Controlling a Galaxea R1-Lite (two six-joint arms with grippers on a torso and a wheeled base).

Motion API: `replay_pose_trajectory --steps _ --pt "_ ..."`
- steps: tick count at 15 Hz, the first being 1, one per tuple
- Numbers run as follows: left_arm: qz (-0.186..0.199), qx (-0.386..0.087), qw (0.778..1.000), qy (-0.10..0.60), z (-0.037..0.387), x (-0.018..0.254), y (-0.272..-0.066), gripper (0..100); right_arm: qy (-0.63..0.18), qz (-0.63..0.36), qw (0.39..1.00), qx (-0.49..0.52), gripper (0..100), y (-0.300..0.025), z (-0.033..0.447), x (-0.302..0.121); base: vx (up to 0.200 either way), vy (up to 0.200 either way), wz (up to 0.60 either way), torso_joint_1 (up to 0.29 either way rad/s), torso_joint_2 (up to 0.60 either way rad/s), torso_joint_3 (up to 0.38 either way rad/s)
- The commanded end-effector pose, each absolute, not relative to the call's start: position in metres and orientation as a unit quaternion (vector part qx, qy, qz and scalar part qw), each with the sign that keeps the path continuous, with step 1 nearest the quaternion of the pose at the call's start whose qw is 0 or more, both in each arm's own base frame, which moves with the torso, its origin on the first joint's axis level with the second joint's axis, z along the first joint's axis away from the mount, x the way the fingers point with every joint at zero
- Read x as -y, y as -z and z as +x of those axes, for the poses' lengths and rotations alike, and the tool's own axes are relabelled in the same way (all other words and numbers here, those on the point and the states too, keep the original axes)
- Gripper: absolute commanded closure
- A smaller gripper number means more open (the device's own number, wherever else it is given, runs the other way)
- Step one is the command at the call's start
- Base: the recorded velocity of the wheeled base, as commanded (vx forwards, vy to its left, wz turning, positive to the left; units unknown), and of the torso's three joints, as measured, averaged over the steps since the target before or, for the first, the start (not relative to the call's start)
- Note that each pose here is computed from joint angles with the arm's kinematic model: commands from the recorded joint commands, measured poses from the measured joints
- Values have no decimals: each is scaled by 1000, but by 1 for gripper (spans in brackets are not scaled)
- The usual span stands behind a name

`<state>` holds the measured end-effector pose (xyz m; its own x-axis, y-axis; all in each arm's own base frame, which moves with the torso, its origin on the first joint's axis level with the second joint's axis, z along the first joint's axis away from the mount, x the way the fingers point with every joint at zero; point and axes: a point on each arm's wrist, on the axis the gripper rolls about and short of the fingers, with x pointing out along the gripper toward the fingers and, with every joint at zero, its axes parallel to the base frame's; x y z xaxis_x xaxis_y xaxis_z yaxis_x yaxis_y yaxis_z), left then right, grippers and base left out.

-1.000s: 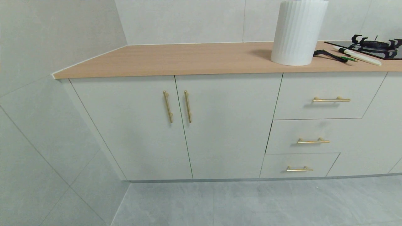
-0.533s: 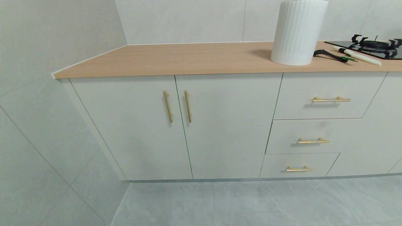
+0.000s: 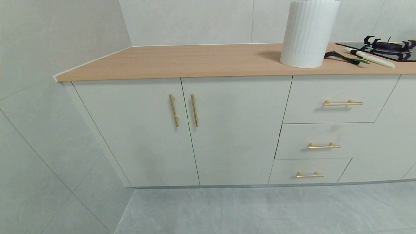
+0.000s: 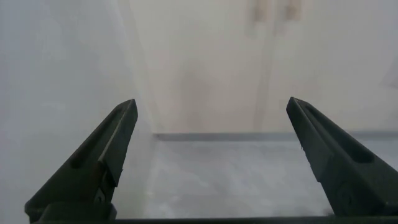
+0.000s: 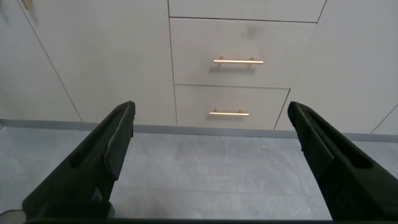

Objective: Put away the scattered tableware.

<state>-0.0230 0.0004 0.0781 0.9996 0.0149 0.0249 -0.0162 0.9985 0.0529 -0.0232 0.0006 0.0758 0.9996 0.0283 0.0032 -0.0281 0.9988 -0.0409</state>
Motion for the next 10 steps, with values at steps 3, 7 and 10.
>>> replay_pose_trajectory --steps 3,7,10 --pt "21 -2 1000 16 -23 1 -75 0 -14 -18 1000 -3 0 -75 -23 -1 0 0 0 0 0 0" --pt "9 -1 1000 15 -23 1 -75 0 -28 -21 999 -3 0 -75 -23 -1 0 0 0 0 0 0" --pt "5 -1 1000 15 -23 1 -75 0 -28 -19 999 -3 0 -75 -23 -1 0 0 0 0 0 0"
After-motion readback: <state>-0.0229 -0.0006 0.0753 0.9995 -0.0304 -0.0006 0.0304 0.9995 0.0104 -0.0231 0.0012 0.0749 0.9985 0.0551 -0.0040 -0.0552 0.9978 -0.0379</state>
